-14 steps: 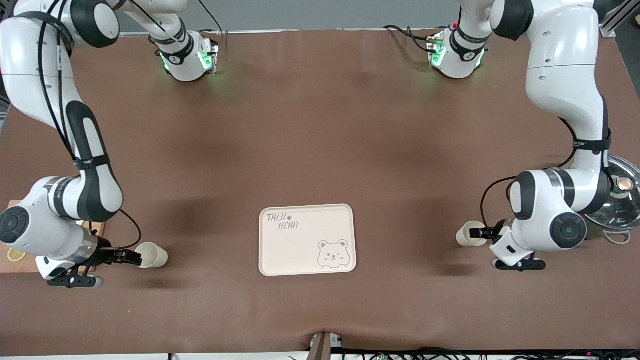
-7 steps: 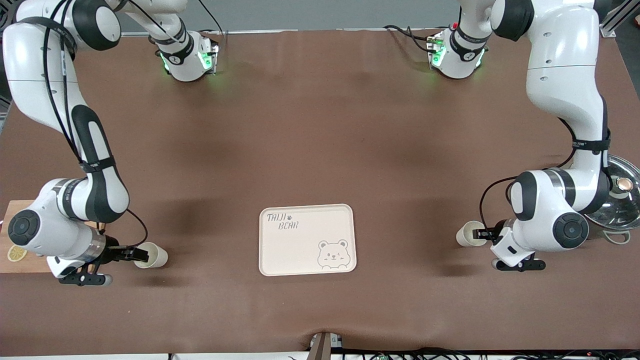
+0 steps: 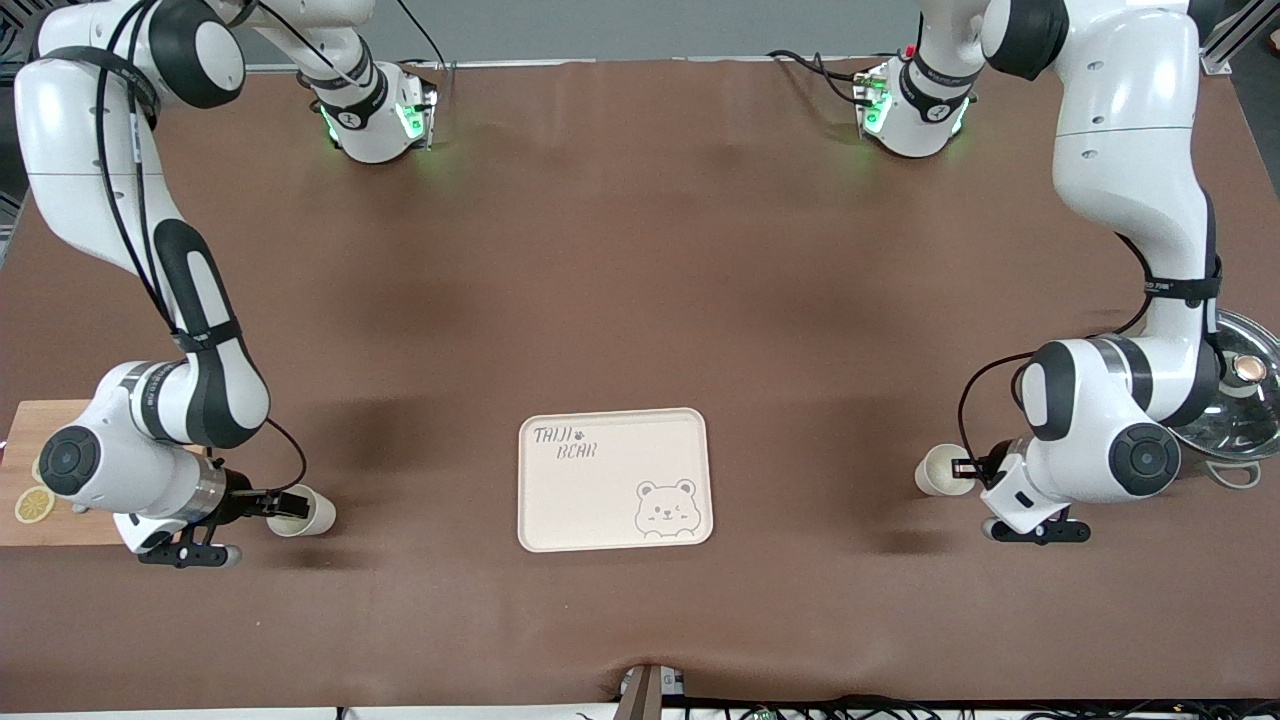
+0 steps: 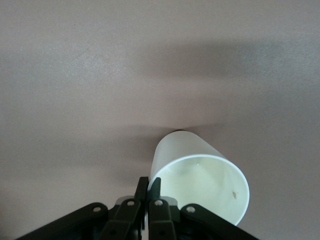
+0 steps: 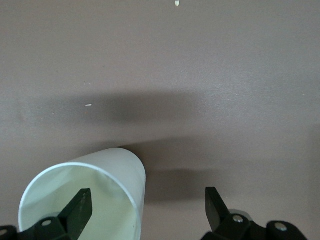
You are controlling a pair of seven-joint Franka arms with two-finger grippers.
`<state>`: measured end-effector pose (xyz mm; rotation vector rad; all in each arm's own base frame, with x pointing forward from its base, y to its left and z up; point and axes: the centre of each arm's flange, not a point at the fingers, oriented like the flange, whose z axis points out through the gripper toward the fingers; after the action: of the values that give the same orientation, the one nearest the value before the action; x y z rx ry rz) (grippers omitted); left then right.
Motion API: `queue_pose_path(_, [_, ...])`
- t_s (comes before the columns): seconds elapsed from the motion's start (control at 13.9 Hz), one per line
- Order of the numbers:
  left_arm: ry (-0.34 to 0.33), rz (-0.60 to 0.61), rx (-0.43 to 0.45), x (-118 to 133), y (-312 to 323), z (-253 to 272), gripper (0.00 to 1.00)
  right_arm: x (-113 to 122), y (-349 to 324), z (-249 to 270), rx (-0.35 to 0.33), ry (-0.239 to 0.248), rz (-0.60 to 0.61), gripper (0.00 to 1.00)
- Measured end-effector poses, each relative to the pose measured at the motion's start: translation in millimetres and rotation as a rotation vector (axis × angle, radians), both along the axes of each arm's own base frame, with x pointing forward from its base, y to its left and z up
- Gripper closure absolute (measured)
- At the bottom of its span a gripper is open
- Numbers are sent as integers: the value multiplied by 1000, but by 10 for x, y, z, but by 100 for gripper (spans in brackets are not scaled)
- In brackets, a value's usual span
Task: Place white IKEA cup upright on tray with both arms
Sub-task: 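Close the left gripper on one cup while the right gripper grasps the other, then carry both cups toward the bear tray with both grippers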
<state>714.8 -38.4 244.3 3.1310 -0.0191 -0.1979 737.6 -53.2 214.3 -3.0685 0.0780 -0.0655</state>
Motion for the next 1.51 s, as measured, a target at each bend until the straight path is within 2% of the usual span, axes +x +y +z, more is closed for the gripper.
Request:
queue_pose_path(0.07, [-1,0,0,2,-3,0,96,0,9,-4,0,0,2,0])
queue_pose_path(0.14, [-7,-1,0,12,-4,15,96,0,23,-6,1,1,4,7])
queue_pose_path(0.22, [-17,-2,-1,32,-10,51,96,2,47,-7,2,1,7,7])
queue_pose_path(0.29, [-29,-4,-2,56,-27,113,96,3,72,-7,2,1,11,11])
queue_pose_path(0.65, [-93,5,-15,82,-377,715,96,5,127,-14,2,2,18,69])
queue_pose_path(0.86, [-95,49,-39,26,-756,1023,96,2,124,-27,2,4,18,97])
queue_pose_path(1.29, [-86,150,-132,-97,-1538,1275,96,18,215,-6,5,2,29,97])
queue_pose_path(1.36, [-84,169,-149,-113,-1636,1310,96,27,303,18,8,8,31,97])
queue_pose_path(1.51, [-85,208,-175,-154,-1852,1371,96,51,529,134,12,54,-21,97])
